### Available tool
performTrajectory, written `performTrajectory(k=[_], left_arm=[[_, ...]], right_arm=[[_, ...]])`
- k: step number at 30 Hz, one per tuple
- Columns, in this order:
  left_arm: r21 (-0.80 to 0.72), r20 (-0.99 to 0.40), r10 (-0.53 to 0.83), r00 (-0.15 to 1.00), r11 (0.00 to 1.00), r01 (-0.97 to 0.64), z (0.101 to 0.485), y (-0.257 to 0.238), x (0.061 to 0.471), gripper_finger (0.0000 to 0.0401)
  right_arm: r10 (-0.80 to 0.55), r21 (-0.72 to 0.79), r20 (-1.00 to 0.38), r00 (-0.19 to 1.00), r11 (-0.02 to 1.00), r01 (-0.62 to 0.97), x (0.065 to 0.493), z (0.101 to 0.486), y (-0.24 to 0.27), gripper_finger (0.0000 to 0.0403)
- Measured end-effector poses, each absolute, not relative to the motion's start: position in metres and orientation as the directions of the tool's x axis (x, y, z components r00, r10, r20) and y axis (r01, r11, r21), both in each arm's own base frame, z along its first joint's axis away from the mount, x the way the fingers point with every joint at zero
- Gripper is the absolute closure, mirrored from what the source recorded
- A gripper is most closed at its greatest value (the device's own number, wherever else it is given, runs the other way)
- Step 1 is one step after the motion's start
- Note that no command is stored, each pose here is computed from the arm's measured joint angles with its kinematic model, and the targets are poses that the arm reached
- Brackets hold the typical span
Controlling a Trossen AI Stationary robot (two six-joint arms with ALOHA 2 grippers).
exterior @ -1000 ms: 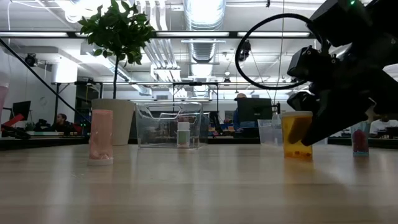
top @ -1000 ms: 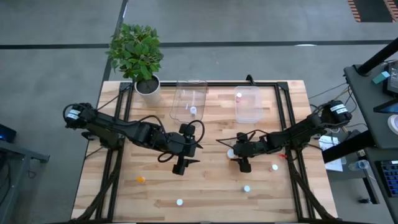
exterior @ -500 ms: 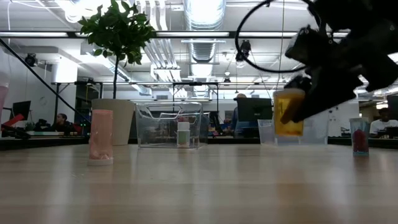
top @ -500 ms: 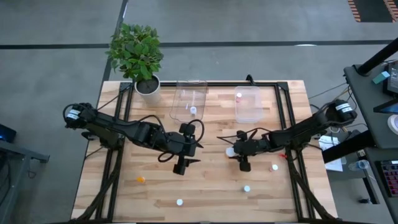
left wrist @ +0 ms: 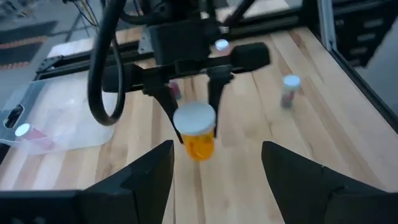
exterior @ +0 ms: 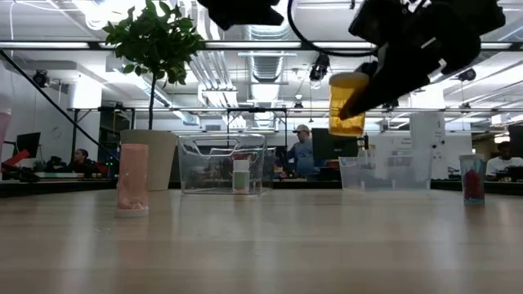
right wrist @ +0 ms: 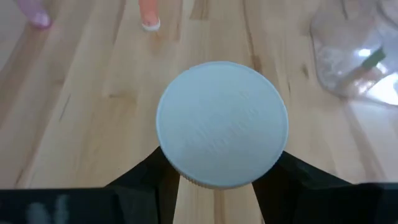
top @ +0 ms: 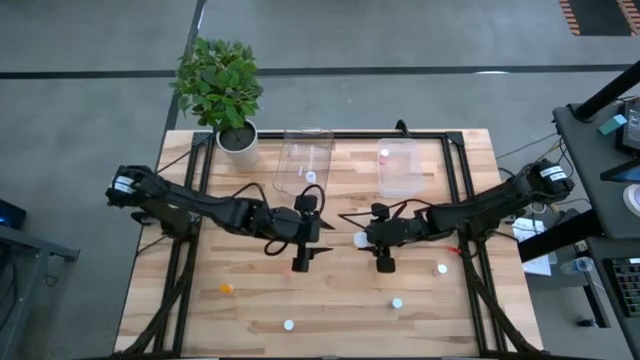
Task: Pick and place medicine bottles into bin by pill shape (circle, oval)
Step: Put the orange capsule pill bottle into the left transparent bin
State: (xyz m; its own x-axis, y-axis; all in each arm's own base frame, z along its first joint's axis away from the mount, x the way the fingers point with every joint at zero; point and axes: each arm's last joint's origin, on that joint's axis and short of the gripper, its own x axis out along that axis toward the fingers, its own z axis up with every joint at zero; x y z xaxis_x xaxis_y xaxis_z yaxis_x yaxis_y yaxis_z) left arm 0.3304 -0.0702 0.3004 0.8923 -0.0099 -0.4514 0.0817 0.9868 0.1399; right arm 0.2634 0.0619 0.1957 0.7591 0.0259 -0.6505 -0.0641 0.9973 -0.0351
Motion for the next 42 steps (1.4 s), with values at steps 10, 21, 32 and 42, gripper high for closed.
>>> performTrajectory(k=[10,21,32,42], left_arm=[[0.091,-0.323,-0.037,0.946,0.993,0.071,0.263,-0.055,0.350,0.0175],[0.033,-0.270,-0.011,0.963,0.999,0.021,0.242,-0.042,0.370,0.0175],[0.006,-0.250,0.012,0.968,1.000,-0.010,0.228,-0.034,0.380,0.0175],[0.004,-0.221,0.011,0.975,1.000,-0.011,0.226,-0.034,0.383,0.0175]], right_arm=[[-0.010,-0.068,-0.607,0.795,0.997,-0.039,0.274,0.214,0.057,0.0246],[-0.037,-0.073,-0.601,0.799,0.997,-0.009,0.277,0.216,0.047,0.0246],[-0.043,-0.065,-0.599,0.799,0.998,0.005,0.277,0.217,0.046,0.0246],[-0.045,-0.030,-0.604,0.796,0.999,0.033,0.277,0.216,0.044,0.0246]])
